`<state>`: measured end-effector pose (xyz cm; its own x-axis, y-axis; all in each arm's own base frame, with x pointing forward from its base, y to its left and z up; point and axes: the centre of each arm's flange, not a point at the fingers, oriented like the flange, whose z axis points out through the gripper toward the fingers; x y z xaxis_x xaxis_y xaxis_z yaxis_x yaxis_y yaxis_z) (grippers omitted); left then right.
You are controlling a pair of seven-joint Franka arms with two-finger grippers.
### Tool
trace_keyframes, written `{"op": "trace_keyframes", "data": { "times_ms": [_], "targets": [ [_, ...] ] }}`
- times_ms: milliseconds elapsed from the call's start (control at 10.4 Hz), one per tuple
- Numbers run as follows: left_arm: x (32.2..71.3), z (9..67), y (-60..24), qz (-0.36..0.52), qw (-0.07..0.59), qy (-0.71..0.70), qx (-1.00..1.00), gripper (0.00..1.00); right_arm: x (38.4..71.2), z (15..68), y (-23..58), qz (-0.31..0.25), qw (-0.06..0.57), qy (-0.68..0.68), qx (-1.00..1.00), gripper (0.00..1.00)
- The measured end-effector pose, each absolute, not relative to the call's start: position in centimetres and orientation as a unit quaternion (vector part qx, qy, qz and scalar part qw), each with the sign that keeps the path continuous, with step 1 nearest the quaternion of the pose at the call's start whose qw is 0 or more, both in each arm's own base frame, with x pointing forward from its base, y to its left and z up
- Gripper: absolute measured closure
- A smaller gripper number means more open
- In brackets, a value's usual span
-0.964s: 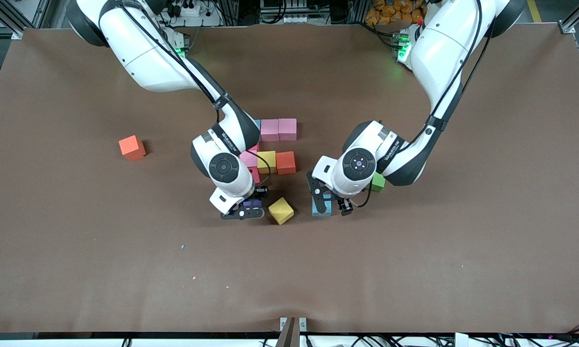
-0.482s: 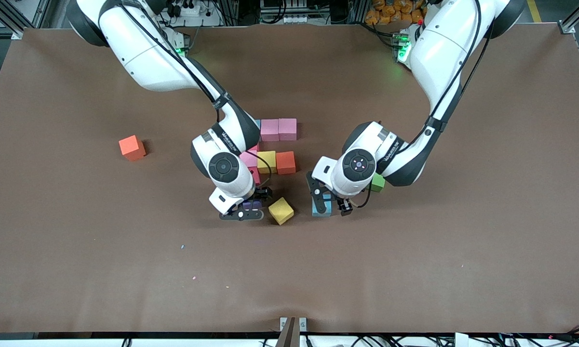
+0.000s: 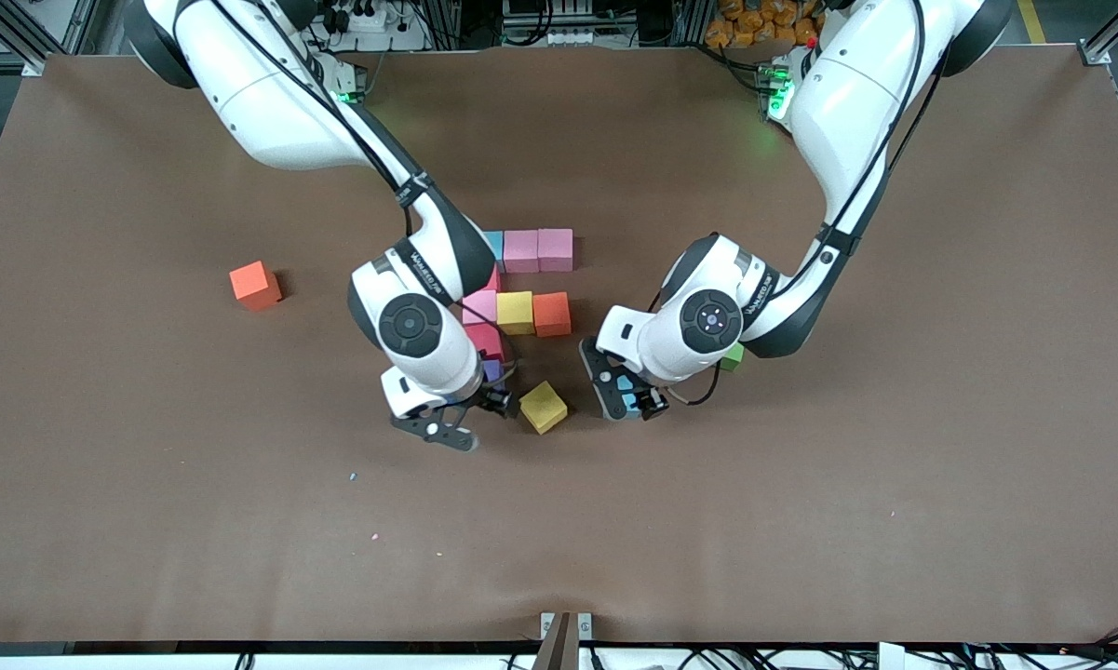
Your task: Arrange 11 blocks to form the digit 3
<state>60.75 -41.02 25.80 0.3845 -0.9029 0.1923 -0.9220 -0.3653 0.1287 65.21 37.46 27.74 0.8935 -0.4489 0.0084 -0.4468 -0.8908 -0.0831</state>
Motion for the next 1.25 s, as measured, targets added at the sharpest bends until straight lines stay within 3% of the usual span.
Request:
{"op": "trace_keyframes", "data": {
  "times_ms": [578, 1253],
  "targets": [
    [59.6, 23.9, -46.0, 0.130, 0.143, -0.454, 0.870, 0.00, 65.7, 28.4, 40.0, -0.021, 0.123, 0.461, -0.879, 0.00],
    [63.3, 24.4, -40.5, 0.116, 0.132, -0.451, 0.875, 0.00, 64.5, 25.5, 41.6, 0.009, 0.119, 0.474, -0.873, 0.00]
  ]
}}
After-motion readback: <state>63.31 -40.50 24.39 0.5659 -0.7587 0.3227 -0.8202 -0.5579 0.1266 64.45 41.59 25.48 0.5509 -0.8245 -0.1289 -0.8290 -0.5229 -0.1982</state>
